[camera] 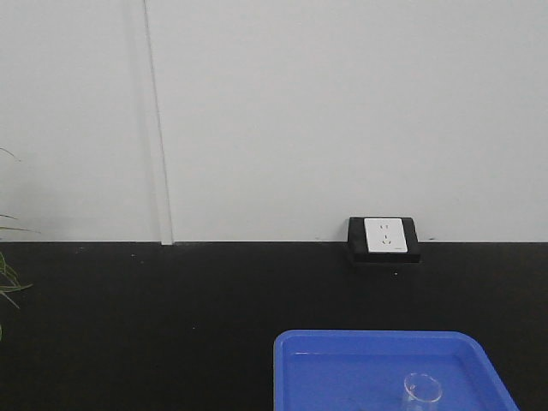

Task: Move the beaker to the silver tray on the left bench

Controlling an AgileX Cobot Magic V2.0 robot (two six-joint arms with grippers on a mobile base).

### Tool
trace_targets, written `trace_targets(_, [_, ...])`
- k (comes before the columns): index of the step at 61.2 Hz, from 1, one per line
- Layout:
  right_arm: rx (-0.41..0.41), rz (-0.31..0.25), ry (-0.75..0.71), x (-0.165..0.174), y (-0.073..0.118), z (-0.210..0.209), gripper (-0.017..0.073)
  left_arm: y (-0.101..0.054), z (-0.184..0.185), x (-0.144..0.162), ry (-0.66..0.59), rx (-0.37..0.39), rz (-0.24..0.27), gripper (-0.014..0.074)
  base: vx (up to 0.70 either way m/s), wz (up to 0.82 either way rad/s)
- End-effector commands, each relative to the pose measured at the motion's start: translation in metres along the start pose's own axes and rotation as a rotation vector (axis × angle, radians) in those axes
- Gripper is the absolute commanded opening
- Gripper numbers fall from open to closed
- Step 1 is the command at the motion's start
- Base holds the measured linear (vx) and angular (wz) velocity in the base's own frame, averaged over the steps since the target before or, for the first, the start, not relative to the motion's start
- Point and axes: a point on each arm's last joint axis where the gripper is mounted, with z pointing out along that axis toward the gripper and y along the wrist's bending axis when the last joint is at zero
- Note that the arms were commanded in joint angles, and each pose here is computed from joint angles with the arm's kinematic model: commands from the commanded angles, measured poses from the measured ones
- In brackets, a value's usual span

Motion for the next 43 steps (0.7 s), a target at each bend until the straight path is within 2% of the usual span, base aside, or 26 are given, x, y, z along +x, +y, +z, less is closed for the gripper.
trace_targets(1, [-0.005, -0.007, -0.082, -0.0058, 0.0004, -0.0002, -0.001, 0.0001, 0.0015, -0.0012, -0.066, 0.0, -0.008, 0.0001, 0.0, 0.0])
trace_targets(43, [-0.005, -0.007, -0.082, -0.0058, 0.0004, -0.0002, -0.001, 0.0001, 0.0015, -0.0012, -0.066, 0.0, -0.008, 0.0001, 0.0, 0.0])
